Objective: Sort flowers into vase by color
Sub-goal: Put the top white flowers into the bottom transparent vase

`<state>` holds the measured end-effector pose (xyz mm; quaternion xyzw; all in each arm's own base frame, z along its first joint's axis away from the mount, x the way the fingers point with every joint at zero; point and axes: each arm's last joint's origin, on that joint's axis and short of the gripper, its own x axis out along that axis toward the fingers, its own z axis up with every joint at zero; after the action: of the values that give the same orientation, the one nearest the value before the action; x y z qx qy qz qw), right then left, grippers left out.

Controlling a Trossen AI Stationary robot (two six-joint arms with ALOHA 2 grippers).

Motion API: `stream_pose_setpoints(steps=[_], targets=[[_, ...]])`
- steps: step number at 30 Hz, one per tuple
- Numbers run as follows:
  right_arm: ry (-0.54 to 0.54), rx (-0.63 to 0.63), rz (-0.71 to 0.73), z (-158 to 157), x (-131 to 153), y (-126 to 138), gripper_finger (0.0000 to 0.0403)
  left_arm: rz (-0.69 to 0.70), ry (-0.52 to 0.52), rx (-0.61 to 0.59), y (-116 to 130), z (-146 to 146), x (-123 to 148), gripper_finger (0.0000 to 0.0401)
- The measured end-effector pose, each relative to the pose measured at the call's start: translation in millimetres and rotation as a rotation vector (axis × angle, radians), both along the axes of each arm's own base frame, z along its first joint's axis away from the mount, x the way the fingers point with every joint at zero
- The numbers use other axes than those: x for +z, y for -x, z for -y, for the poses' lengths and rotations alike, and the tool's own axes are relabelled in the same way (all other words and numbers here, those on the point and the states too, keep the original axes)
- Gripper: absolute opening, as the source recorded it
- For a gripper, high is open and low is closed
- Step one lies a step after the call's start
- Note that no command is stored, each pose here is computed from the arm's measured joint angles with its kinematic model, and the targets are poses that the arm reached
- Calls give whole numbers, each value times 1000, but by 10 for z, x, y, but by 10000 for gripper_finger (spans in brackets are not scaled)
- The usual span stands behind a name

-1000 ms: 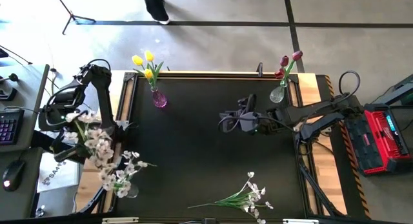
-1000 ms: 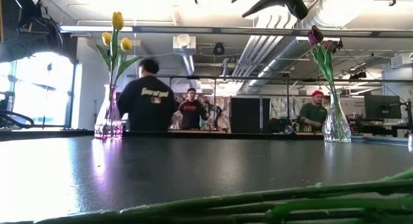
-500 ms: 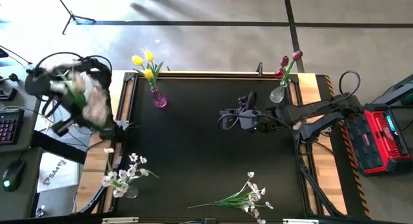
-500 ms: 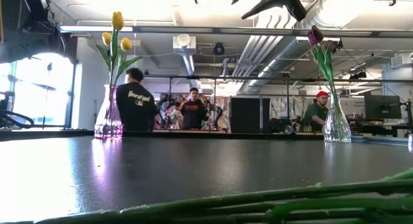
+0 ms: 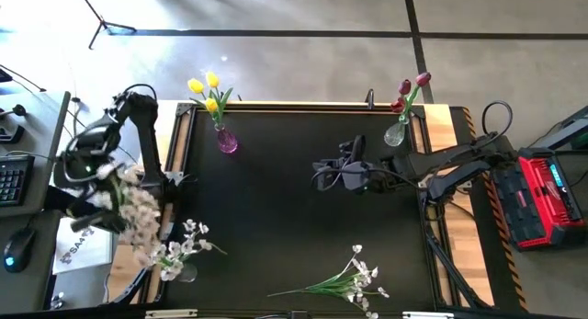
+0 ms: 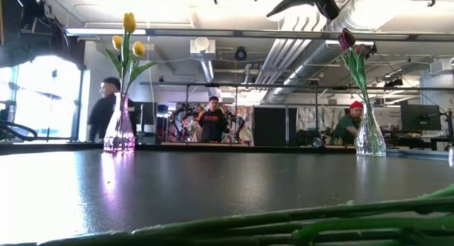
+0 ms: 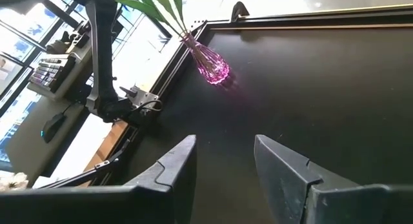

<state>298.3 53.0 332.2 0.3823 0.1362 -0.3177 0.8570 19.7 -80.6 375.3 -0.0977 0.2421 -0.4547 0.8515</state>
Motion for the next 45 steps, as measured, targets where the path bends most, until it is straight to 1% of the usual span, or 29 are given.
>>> stream_pose_setpoints(steps=[7, 14, 19, 24, 27, 30, 34, 42, 45], targets=[[-9, 11, -2, -4, -1, -1, 145, 153, 24, 127, -68, 226, -236, 0], [-25, 9, 5, -13, -2, 0, 145, 207, 6, 229, -112, 388, -466, 0], [-33, 21, 3, -18, -4, -1, 145, 195, -34, 247, -127, 490, -611, 0], [-43, 36, -1, -23, -7, -3, 145, 143, -38, 263, -133, 545, -756, 1], [-43, 36, -1, -23, -7, -3, 145, 126, -30, 271, -134, 560, -766, 1], [-43, 36, -1, -23, -7, -3, 145, 103, -9, 304, -139, 554, -767, 4], [-34, 42, -6, -23, -7, -3, 145, 82, 12, 325, -141, 548, -765, 27], [-34, 61, -13, -27, -8, -4, 145, 29, 52, 339, -136, 518, -762, 105], [-42, 76, -16, -31, -10, -5, 145, -5, 78, 314, -127, 507, -753, 130]])
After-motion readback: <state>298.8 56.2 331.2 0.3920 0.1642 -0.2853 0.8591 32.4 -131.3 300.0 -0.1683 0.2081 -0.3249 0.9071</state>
